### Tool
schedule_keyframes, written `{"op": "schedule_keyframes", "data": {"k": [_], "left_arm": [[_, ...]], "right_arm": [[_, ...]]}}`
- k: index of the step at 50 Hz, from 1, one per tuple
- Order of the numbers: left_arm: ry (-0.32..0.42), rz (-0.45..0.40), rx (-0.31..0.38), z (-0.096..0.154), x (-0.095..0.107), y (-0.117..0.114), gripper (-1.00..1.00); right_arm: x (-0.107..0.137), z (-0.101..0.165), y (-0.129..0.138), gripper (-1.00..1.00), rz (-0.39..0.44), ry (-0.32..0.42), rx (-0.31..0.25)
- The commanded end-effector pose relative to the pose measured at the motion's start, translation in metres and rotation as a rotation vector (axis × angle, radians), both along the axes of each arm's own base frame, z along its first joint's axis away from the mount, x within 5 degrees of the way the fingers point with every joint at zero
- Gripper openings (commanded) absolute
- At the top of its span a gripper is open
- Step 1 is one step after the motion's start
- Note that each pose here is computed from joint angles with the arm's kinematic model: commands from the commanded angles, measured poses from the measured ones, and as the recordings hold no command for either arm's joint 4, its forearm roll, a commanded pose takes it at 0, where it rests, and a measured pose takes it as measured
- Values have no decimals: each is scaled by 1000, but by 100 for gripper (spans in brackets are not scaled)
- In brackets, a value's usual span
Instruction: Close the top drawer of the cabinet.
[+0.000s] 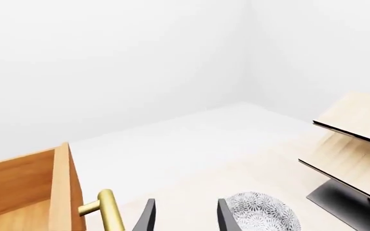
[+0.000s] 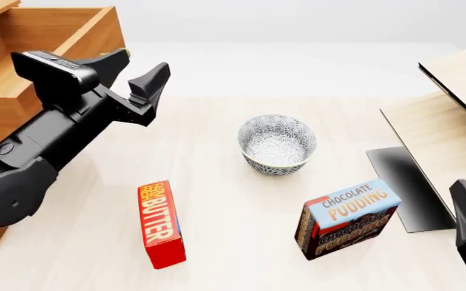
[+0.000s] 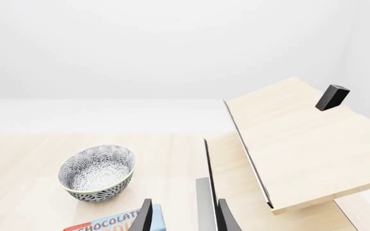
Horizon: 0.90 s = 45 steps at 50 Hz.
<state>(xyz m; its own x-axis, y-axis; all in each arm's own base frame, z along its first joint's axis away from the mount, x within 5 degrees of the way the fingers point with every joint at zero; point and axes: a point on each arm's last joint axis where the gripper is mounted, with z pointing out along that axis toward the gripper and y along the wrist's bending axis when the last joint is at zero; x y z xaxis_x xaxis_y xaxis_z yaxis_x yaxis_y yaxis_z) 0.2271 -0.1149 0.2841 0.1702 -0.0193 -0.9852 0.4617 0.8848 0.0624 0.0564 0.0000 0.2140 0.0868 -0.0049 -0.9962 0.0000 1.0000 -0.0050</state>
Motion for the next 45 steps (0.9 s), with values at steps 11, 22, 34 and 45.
{"op": "schedule_keyframes", "data": {"k": [11, 22, 34, 45], "left_arm": [[68, 122, 1, -15, 18, 21, 100], [70, 142, 0, -17, 21, 26, 100], [69, 163, -4, -14, 24, 31, 100], [71, 185, -1, -17, 26, 36, 100]], "right_arm": [[0, 0, 0, 100, 0, 0, 0], [0, 0, 0, 100, 0, 0, 0], [0, 0, 0, 100, 0, 0, 0], [0, 0, 0, 100, 0, 0, 0]]}}
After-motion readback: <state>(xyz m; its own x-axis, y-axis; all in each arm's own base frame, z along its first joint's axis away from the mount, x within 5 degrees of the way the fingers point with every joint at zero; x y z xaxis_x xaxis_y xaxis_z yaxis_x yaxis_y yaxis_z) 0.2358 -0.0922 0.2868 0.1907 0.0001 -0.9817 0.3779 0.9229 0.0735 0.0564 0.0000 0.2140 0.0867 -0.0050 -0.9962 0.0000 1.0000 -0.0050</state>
